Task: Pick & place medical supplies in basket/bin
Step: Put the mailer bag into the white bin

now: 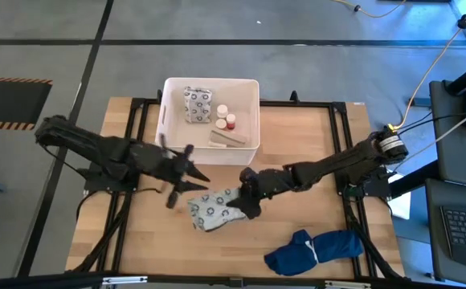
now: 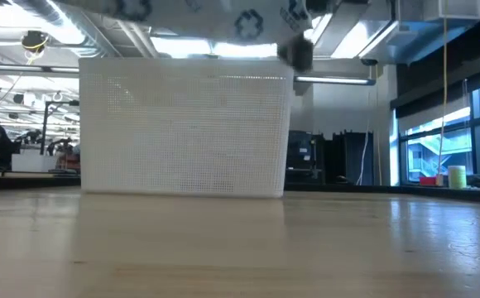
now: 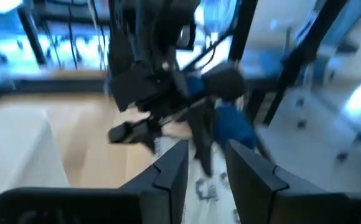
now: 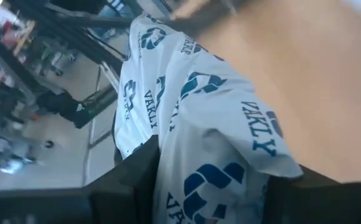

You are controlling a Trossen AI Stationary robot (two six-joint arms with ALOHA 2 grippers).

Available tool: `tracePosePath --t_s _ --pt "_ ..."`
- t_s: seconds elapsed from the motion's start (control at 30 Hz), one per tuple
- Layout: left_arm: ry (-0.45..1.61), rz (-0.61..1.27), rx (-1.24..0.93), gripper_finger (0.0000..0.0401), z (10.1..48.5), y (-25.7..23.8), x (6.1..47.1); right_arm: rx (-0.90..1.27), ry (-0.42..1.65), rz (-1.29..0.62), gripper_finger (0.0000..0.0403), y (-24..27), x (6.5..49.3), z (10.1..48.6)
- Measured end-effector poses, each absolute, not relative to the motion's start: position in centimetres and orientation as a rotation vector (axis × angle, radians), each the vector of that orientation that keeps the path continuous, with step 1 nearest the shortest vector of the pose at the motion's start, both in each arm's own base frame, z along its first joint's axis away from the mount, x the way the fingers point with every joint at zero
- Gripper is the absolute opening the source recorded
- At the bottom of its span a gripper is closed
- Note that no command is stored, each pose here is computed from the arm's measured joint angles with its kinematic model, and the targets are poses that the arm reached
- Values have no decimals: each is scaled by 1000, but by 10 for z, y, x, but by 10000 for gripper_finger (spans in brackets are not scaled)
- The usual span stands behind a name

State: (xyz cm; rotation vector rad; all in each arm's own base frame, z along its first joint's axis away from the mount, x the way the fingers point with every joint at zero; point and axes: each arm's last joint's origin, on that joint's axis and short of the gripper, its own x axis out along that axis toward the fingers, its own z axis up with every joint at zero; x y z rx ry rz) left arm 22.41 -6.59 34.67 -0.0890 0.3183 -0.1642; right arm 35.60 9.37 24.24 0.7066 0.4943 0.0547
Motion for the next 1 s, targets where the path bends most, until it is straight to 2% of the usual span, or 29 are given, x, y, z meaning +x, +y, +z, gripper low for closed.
tracePosePath --t_s 0.3,0.6,0.73,0.83,1.0 --pt "33 -220 -150 101 397 -55 172 374 520 -28 177 66 363 350" --pt "12 -231 -152 98 404 -47 145 105 357 -227 177 17 358 434" --pt "72 -215 -139 98 398 -47 145 37 267 -320 177 -14 356 458" --pt "115 -179 -129 97 393 -46 146 -11 273 -378 177 -37 359 465" --pt "200 20 -99 97 383 -40 143 -110 377 -426 177 -64 372 465"
